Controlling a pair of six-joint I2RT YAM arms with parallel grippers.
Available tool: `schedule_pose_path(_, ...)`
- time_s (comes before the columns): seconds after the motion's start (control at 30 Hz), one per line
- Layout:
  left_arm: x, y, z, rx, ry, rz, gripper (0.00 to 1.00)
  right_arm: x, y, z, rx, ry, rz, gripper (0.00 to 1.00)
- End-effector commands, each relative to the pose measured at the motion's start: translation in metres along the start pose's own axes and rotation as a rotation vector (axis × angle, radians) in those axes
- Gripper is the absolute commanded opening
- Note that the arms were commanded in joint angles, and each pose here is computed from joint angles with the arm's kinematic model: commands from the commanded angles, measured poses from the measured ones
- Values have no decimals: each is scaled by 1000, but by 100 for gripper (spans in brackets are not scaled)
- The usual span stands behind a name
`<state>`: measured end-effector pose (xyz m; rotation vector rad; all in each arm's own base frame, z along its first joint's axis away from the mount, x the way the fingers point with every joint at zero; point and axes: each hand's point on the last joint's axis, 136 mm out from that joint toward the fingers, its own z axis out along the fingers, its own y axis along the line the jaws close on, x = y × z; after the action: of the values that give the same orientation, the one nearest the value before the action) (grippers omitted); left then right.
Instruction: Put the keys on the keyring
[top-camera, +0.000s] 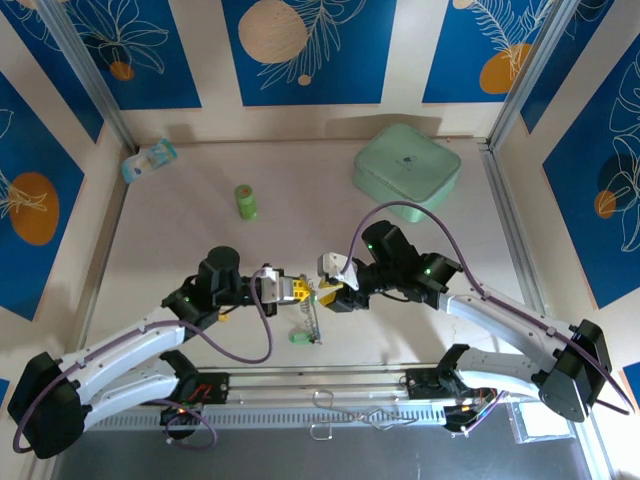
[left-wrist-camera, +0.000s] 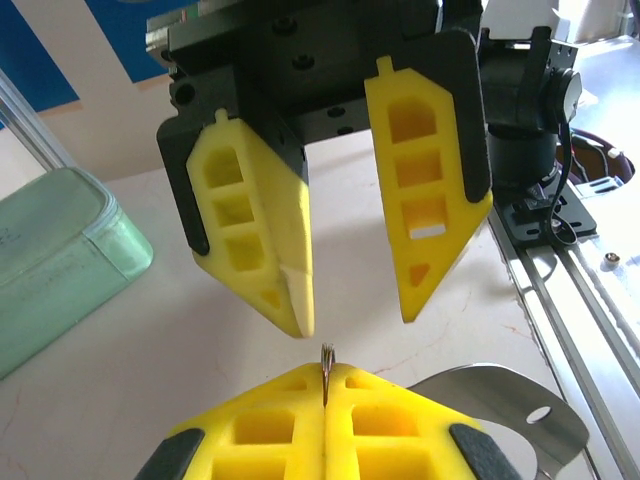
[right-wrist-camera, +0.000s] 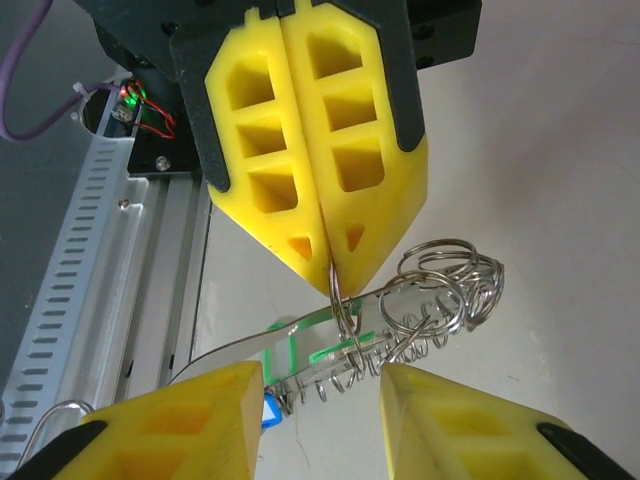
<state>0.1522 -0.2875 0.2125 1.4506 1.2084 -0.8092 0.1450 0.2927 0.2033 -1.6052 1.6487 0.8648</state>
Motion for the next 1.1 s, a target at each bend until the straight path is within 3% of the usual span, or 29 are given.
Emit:
schedule_pose_path(0.0, -21, -2, -3, 10, -92, 48, 0, -10, 4, 2, -25, -49, 7, 36)
schedule_pose_path(0.27, -24, -4, -3, 24, -120, 40, 0, -15, 0, 5, -2, -63, -18, 31)
schedule_pose_path(0.43, -30, -2, -3, 16, -147, 42, 0, -23, 1, 4, 0, -88, -45, 18)
schedule_pose_path(0.57, -31, -2, -3, 17, -150, 36, 0, -29, 0, 3, 3, -93, -61, 0)
schedule_pose_path(0.6, -31, -2, -4, 13, -142, 34, 0, -29, 0, 2, 7, -90, -64, 0)
schedule_pose_path(0.7, -24, 5, -4, -16, -74, 30, 30, -27, -2, -2, 27, -57, -87, 0)
schedule_pose_path(0.9, -13, 2, -7, 20, 56, 61, 22, -12, -2, -3, 16, 126, -141, 0)
schedule_pose_path(1.07, -10, 3, -5, 33, 81, 60, 21, -14, 1, 2, -7, 171, -182, 0)
